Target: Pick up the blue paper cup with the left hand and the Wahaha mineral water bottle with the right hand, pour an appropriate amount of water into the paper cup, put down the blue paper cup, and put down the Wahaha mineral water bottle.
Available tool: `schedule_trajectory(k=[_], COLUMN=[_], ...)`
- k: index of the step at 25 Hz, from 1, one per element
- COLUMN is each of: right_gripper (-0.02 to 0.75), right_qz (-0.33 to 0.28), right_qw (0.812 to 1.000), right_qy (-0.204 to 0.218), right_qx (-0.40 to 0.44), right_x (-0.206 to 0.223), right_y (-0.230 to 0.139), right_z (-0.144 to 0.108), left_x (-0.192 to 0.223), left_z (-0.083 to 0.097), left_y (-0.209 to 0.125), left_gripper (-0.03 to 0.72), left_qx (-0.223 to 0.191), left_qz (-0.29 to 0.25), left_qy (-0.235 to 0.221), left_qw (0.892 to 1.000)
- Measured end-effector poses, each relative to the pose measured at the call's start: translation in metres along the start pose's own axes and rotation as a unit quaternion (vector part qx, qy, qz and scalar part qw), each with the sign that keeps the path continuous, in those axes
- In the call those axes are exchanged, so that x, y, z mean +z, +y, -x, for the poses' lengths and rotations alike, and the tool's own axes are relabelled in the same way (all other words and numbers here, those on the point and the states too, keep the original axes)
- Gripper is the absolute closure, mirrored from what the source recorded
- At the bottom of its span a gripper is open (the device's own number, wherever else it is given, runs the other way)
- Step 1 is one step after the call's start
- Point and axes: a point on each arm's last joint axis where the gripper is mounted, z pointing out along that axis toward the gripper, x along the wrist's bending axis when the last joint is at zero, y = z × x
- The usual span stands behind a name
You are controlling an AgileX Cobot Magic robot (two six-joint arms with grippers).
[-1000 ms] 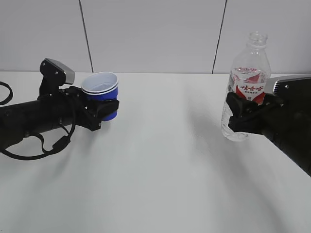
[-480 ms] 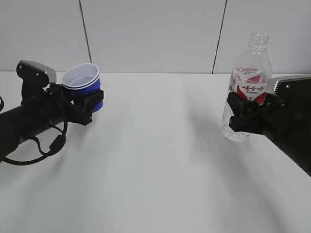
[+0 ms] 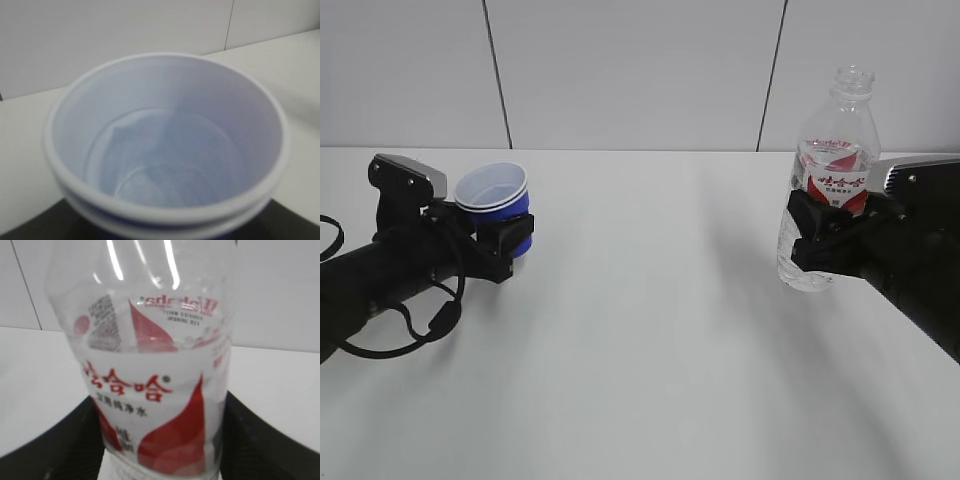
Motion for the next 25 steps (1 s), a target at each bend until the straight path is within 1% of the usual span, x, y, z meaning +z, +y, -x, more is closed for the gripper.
schedule_trajectory(k=[5, 7, 11, 17, 22, 25], right_gripper=[0.287, 0.287, 0.287, 0.287, 0.287, 0.287], right_qz=[0.0, 0.0, -0.003, -0.026, -0.027, -0.027], right_qw=[1.0, 1.0, 1.0, 1.0, 1.0, 1.0], right_qy=[0.0, 0.0, 0.0, 0.007, 0.011, 0.012], right_qx=[0.0, 0.0, 0.0, -0.004, -0.006, -0.007], right_x=[0.0, 0.0, 0.001, 0.003, 0.003, 0.003], right_y=[0.0, 0.0, -0.002, -0.015, -0.016, -0.016], right_z=[0.0, 0.0, 0.0, -0.001, -0.002, -0.003], left_x=[0.002, 0.002, 0.002, 0.003, 0.003, 0.003], left_z=[-0.002, -0.002, -0.003, -0.003, -0.004, -0.004], left_y=[-0.019, -0.026, -0.028, -0.029, -0.042, -0.044], left_gripper=[0.26, 0.272, 0.267, 0.267, 0.267, 0.267], left_qx=[-0.005, -0.007, -0.006, -0.006, -0.012, -0.013], left_qz=[-0.024, -0.033, -0.035, -0.036, -0.052, -0.05], left_qy=[0.008, 0.009, 0.01, 0.014, 0.017, 0.017], left_qw=[1.0, 0.999, 0.999, 0.999, 0.998, 0.999])
